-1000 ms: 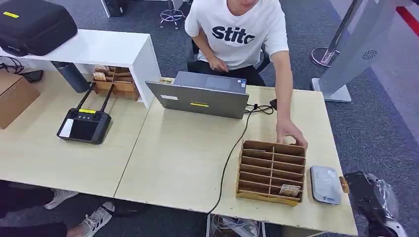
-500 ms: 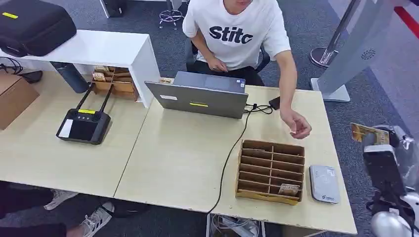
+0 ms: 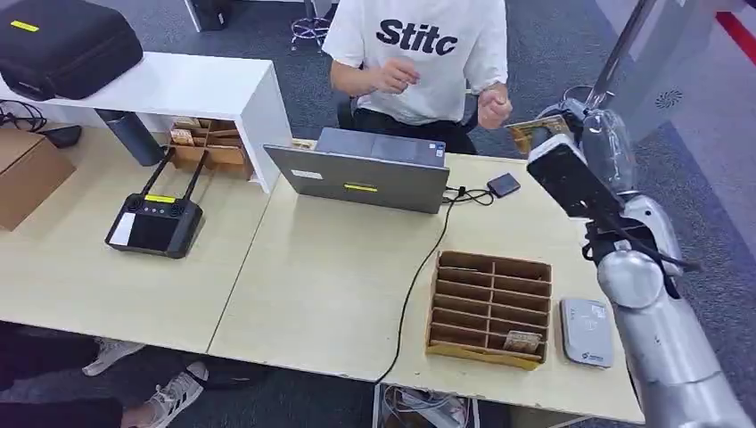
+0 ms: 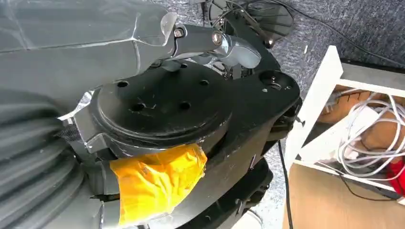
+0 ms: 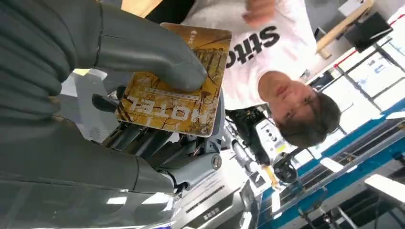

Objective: Pass the card to the sensor for recognition and then transmit it.

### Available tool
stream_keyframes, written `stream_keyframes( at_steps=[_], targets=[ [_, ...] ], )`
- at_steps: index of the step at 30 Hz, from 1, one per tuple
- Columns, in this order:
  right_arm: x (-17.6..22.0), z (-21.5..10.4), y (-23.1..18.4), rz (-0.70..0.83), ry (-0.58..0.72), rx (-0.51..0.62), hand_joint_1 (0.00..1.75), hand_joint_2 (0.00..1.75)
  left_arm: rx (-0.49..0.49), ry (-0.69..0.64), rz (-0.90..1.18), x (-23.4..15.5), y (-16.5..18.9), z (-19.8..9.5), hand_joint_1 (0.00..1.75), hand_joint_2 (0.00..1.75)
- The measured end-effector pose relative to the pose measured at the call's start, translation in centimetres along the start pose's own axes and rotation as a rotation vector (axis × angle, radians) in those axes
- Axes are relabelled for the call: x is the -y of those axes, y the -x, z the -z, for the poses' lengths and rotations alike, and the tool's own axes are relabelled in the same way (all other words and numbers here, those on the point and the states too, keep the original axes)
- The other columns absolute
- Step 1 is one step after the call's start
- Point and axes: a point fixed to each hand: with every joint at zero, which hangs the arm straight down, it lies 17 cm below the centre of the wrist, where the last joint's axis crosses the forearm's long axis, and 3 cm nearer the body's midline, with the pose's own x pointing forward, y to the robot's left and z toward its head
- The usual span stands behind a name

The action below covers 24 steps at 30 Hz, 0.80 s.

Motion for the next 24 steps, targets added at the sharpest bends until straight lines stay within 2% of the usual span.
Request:
stream_keyframes(
  at_steps=[11,18,24],
  targets=[
    [-2.0,0.7,-0.2,-0.014,-0.066,-0.006,1.75,1.75,-0.008,0.004,0.011,0.0,0.1,0.0,0.00,1.75],
    [-5.5,4.9,0.8,-0.071,-0.199,-0.096,1.75,1.75,-0.044,0.011,0.047,0.0,-0.1,0.3,0.00,1.75],
    [-8.4,6.9,2.4,-0.101,-0.285,-0.187,1.75,1.75,-0.061,0.015,0.060,0.2,-0.2,0.4,0.00,1.75]
  ],
)
